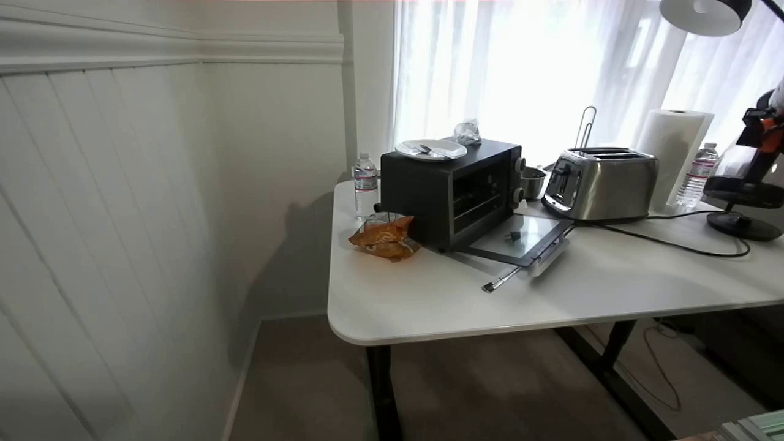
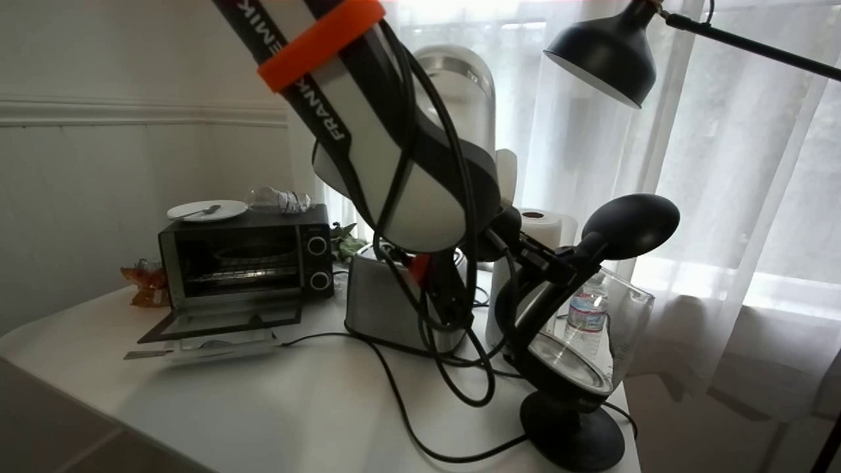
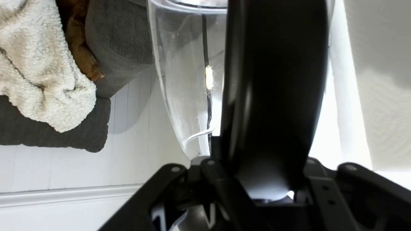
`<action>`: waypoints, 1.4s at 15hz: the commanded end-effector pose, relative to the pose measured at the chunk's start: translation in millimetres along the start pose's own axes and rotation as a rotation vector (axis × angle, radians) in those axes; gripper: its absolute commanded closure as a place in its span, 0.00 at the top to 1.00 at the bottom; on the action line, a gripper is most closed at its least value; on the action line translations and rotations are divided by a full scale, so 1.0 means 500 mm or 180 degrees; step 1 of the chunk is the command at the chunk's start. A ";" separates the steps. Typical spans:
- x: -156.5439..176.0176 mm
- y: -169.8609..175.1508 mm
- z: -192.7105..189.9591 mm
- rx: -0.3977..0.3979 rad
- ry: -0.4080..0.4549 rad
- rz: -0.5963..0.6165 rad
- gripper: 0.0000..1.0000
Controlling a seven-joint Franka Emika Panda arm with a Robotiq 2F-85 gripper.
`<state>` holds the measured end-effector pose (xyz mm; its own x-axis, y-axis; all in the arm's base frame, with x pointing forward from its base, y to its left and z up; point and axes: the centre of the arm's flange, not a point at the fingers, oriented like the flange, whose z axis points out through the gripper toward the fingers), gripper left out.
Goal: Put the kettle on its electric base
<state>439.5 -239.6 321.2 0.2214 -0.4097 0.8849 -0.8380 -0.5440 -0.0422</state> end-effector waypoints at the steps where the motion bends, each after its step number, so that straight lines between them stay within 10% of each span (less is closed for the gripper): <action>1: 0.021 0.019 0.015 0.0022 0.0355 0.0064 0.18; 21: -0.032 0.049 0.053 -0.0062 0.0319 -0.0212 0.18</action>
<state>429.6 -260.3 280.2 0.2591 -0.3425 0.9031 -0.8455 -0.5325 0.0406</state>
